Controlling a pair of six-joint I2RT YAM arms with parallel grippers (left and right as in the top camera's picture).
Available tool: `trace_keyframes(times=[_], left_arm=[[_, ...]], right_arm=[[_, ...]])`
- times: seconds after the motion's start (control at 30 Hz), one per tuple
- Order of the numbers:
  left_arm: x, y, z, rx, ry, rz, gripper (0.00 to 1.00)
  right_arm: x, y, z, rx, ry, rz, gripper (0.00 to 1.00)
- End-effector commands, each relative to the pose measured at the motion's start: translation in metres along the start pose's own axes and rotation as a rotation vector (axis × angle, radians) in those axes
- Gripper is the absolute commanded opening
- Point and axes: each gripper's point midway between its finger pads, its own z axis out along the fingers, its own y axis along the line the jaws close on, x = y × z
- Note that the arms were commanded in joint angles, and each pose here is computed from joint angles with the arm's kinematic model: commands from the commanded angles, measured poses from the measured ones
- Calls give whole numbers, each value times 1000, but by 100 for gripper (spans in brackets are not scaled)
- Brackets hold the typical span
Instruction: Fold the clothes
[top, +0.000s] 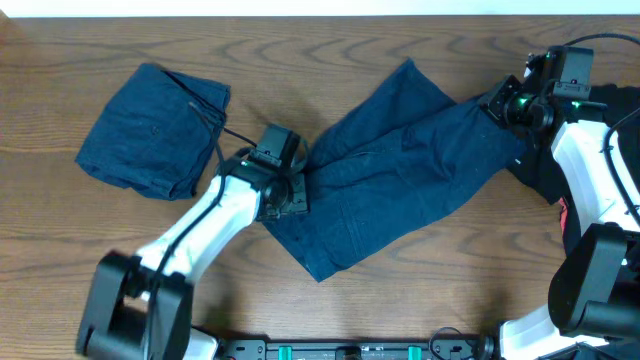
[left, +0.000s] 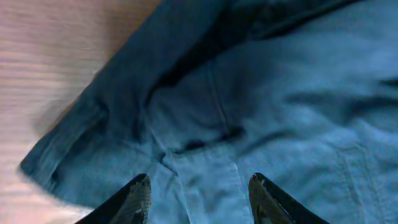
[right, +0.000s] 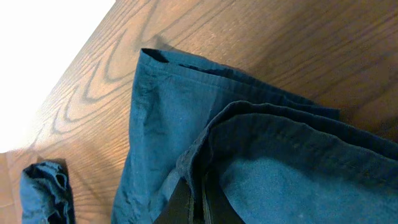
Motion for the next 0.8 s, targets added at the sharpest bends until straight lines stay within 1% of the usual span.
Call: trace_keyframes(times=[0.0, 0.13, 0.3, 0.43, 0.53, 0.57, 0.67, 0.7, 0.77], left_arm=[[2, 2, 14, 83, 84, -18, 52], [-3, -8, 16, 178, 89, 7, 51], [-12, -12, 17, 194, 52, 56, 51], [-7, -7, 26, 179, 85, 47, 51], [-1, -3, 33, 165, 119, 36, 45], [-1, -3, 33, 166, 118, 37, 41], [-3, -5, 31, 177, 108, 47, 9], [-2, -8, 29, 192, 111, 48, 6], [1, -16, 20, 231, 118, 45, 6]], right_arm=[[1, 11, 0, -33, 13, 2, 1], [2, 11, 0, -35, 15, 2, 1], [2, 11, 0, -35, 15, 2, 1], [2, 11, 0, -35, 15, 1, 1], [2, 11, 0, -35, 15, 1, 1], [2, 11, 0, -35, 15, 1, 1], [2, 11, 0, -35, 15, 1, 1], [2, 11, 0, -35, 15, 1, 1], [1, 11, 0, -35, 14, -1, 1]])
